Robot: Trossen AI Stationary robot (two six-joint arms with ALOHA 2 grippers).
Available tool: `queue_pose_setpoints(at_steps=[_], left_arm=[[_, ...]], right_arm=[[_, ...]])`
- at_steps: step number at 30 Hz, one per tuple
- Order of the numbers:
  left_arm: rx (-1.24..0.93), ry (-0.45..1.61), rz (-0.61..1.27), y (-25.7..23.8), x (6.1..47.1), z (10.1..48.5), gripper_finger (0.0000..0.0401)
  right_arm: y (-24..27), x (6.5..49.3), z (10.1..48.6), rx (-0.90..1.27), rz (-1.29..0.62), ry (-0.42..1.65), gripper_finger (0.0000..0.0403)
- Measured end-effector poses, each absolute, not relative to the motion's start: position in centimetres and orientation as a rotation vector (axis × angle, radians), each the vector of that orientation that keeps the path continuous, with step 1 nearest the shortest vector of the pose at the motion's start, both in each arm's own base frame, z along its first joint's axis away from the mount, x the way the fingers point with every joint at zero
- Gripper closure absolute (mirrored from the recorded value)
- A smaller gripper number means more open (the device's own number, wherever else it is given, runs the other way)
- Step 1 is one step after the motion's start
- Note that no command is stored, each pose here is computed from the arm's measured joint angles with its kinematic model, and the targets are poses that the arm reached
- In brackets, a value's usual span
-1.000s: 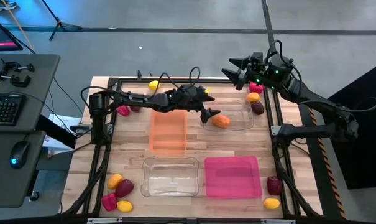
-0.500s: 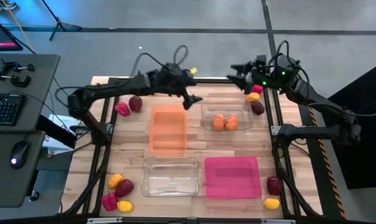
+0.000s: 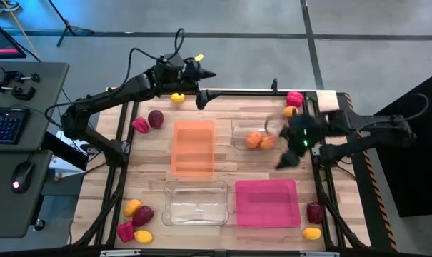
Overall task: Sort produce into baskets
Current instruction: Put the bottom right lemon into the pink bin
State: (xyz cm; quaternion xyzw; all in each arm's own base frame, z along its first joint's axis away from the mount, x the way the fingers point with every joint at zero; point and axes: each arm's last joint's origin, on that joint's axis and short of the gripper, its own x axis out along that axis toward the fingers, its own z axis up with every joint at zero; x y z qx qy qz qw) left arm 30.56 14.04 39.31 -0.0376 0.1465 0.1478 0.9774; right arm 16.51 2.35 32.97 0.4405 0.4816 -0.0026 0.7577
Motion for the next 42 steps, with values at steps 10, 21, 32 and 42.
queue_pose_setpoints(at_steps=[10, 21, 32, 42], left_arm=[[-0.088, 0.301, 0.330, 15.1, 30.2, 39.1, 0.0004], [-0.093, 0.300, 0.331, 15.0, 30.2, 39.1, 0.0004], [-0.121, 0.287, 0.343, 15.2, 30.2, 39.2, 0.0004], [-0.150, 0.278, 0.348, 15.2, 30.2, 39.2, 0.0004]], right_arm=[[10.5, 15.9, 30.0, 0.820, -0.048, 1.431, 0.0022], [20.0, 16.6, 24.1, 0.679, 0.093, 1.815, 0.0022], [24.9, 16.6, 18.5, 0.627, 0.040, 1.961, 0.0022], [25.8, 16.7, 14.6, 0.496, -0.045, 2.011, 0.0023]])
